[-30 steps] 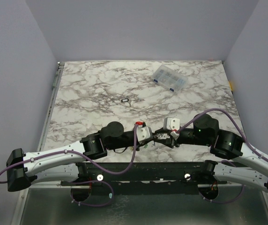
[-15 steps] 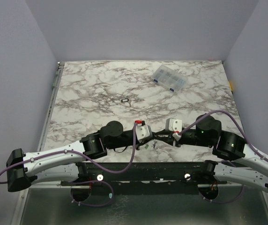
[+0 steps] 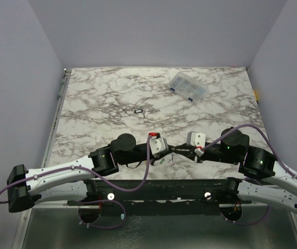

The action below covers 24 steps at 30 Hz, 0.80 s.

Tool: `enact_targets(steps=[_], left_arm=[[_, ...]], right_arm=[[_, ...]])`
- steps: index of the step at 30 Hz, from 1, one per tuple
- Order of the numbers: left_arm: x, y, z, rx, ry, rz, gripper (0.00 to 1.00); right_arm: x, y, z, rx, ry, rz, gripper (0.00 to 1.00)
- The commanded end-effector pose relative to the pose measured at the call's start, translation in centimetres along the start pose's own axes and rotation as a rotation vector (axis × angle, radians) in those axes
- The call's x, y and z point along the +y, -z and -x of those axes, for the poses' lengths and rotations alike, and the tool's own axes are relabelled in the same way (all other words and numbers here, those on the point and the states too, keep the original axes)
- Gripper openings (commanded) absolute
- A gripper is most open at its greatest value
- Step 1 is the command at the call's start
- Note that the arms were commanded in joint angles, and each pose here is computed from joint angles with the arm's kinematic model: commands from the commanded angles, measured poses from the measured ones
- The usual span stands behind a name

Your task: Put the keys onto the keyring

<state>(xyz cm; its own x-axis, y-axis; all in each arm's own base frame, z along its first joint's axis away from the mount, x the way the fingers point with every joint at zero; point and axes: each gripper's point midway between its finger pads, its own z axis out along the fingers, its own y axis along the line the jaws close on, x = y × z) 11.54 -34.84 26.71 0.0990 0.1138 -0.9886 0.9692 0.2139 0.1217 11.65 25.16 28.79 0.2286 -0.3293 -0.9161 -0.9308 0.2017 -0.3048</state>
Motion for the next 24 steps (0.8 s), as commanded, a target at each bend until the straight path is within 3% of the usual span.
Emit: enact_targets(steps=[1, 11, 24], left_arm=[[-0.8, 0.3, 2.6, -0.080, -0.022, -0.050, 0.00], [-1.9, 0.0, 2.3, -0.074, -0.027, -0.115, 0.00], [-2.4, -0.4, 1.6, -0.056, -0.020, -0.144, 0.00]], right_arm=[[-1.5, 0.4, -1.1, 0.056, 0.021, -0.080, 0.17], [-2.8, -0.2, -0.6, 0.036, 0.029, -0.142, 0.17], [-3.4, -2.0, -2.4, 0.114, 0.059, -0.153, 0.17]])
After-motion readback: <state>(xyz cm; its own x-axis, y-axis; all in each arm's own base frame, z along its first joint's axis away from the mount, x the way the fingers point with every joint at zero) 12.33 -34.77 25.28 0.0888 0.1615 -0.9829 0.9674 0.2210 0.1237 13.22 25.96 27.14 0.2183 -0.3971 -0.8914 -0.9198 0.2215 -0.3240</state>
